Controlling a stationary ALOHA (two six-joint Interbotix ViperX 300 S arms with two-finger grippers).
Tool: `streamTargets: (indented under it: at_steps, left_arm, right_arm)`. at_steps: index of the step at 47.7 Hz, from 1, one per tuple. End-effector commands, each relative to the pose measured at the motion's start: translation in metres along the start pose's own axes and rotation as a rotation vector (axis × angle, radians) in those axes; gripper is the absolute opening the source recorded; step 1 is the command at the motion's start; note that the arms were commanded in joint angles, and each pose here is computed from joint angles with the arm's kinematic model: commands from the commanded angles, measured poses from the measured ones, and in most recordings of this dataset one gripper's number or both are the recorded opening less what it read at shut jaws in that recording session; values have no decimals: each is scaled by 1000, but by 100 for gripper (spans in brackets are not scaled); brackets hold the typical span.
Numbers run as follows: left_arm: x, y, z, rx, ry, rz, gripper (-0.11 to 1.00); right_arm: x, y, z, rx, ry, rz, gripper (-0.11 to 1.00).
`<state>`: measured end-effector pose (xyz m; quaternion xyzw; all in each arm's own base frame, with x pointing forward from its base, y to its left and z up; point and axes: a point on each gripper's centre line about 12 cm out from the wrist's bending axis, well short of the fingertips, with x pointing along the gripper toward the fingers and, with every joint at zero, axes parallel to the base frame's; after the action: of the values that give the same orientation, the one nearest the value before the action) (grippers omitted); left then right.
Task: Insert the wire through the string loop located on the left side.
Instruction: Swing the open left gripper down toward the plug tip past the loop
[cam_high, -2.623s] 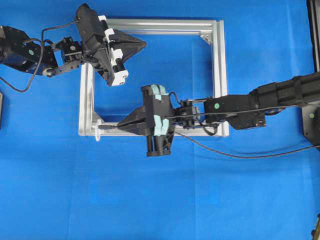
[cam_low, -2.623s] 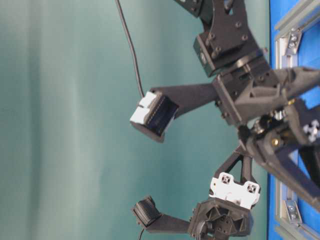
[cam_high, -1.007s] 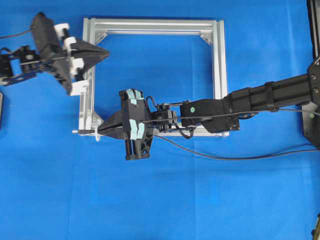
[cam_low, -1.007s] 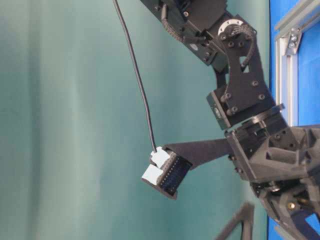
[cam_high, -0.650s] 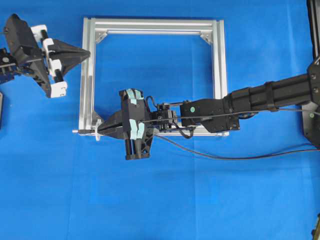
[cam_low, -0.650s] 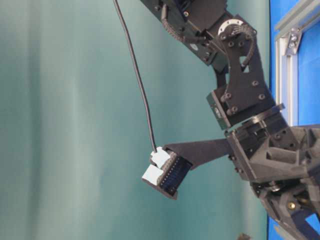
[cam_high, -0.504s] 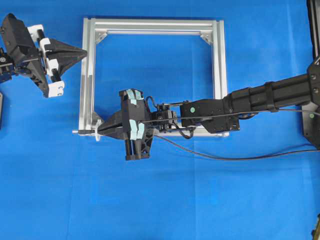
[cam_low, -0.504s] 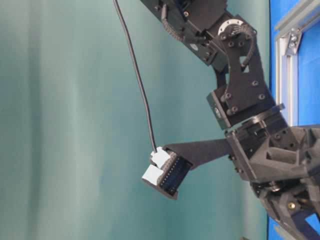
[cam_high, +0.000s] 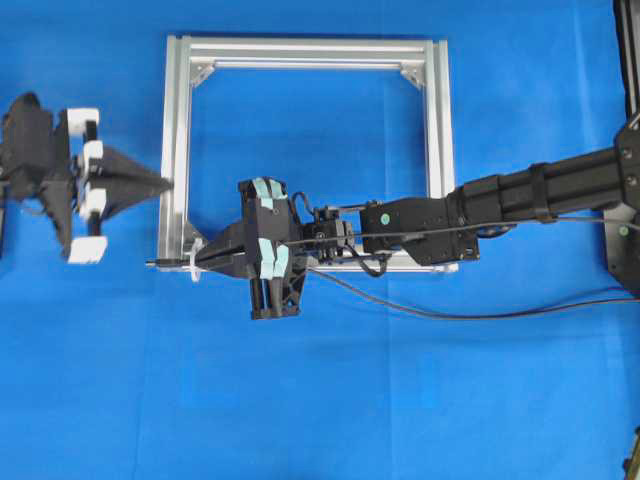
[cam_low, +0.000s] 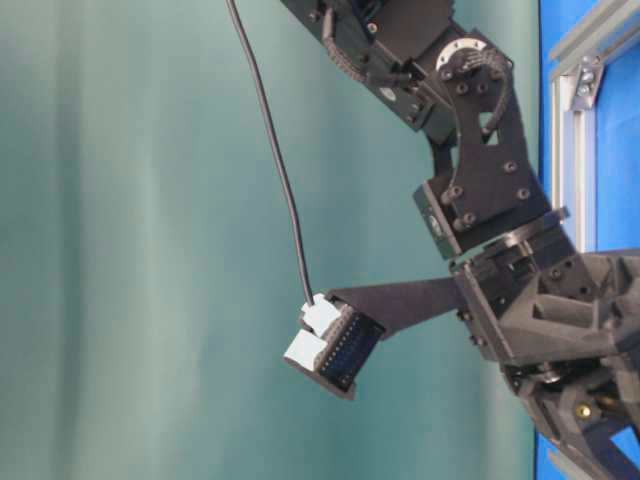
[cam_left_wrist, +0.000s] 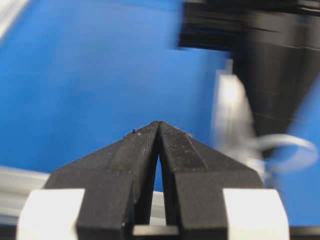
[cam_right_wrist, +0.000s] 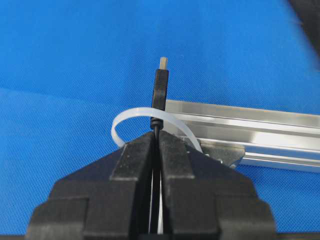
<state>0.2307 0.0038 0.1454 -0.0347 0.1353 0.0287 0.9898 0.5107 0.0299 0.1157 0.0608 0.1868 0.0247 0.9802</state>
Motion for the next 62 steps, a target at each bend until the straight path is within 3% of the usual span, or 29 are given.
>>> streamTargets:
  at_steps: [1,9,27,32,39,44,52,62]
  left_arm:
    - [-3,-18,5,21,-28,-77,0]
    - [-6,-41,6,62,-35,-177,0]
    - [0,-45,3,71,26,-184,1]
    - [0,-45,3,64,29,-184,19]
    - [0,-45,2,61,43,-184,64]
    - [0,-44,1,56,51,-183,88]
    - [2,-45,0,58,68,-183,88]
    - [12,-46,-16,69,156,-175,87]
  right_arm:
    - [-2,3,20,1,-49,6,0]
    - [-1,3,18,0,-45,7,0]
    - [-2,3,19,0,-49,8,0]
    - [-2,2,18,-1,-46,6,0]
    - [-1,3,18,0,-44,7,0]
    - [-1,2,18,-1,-44,6,0]
    - [-2,3,20,0,-47,6,0]
    - [-1,3,18,0,-42,7,0]
